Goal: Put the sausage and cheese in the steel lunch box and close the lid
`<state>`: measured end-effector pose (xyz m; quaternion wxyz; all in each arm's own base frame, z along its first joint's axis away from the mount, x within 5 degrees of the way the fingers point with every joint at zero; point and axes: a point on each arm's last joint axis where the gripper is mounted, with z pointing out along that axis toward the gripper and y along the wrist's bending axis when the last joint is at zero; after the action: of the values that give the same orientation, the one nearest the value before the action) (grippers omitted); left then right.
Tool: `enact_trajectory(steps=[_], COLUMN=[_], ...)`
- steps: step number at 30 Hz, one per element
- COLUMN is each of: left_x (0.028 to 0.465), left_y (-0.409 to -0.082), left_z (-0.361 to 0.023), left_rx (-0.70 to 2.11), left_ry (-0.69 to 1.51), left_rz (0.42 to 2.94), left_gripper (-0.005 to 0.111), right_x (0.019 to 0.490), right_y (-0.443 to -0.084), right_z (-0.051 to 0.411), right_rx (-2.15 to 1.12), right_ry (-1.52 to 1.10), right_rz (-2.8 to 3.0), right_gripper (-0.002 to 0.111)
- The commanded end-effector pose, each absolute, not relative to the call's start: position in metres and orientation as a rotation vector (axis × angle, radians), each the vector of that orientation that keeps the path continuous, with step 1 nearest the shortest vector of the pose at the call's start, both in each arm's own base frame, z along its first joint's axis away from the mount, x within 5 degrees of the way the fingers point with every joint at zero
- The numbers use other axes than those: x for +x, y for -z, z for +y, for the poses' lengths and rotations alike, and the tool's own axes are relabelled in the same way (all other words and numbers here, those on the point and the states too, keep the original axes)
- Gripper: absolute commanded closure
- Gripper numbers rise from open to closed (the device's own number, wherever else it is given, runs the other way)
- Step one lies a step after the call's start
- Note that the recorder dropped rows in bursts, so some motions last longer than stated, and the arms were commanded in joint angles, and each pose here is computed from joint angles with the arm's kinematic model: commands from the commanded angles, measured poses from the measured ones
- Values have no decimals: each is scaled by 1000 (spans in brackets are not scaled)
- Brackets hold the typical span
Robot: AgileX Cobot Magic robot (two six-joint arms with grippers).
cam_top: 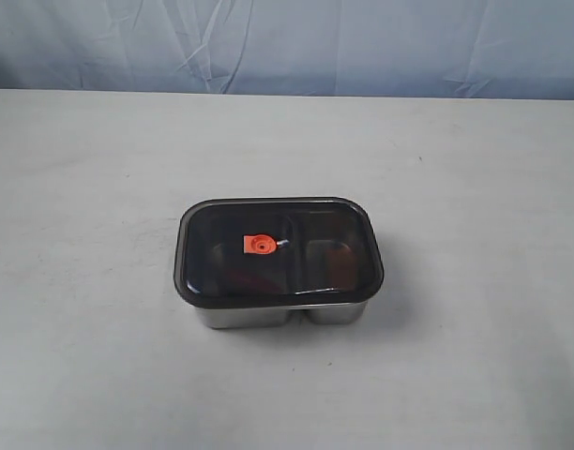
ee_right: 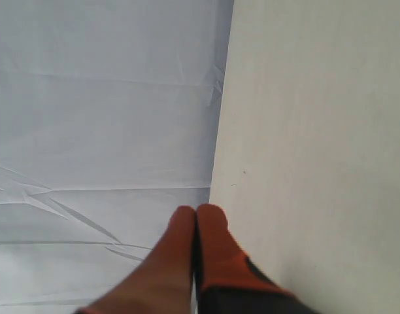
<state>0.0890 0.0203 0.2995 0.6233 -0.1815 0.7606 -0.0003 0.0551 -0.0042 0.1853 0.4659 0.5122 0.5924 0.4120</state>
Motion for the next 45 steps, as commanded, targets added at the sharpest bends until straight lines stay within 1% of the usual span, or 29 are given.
enact_trajectory(steps=[1,18,31,39,45], left_x=[88,39,45,47,43], left_y=[-298,-312,-260,-250,-251], left_z=[21,25,25,25,25], left_rx=[-421,-418,-418,-417,-418], left_ry=[3,78,50,40,47], left_rz=[1743,1490,1592,1619,1588], left_gripper=[107,107,107,107,107], right_x=[55,55,55,55,55], right_y=[-186,-186,-186,-186,-186], right_z=[-5,-5,-5,-5,-5], right_rx=[1235,1235,1234,1234,1234], right_ry=[-1002,-1002,-1001,-1001,-1001], right_rz=[1451,1451,1452,1452,1452], right_gripper=[109,109,109,109,109])
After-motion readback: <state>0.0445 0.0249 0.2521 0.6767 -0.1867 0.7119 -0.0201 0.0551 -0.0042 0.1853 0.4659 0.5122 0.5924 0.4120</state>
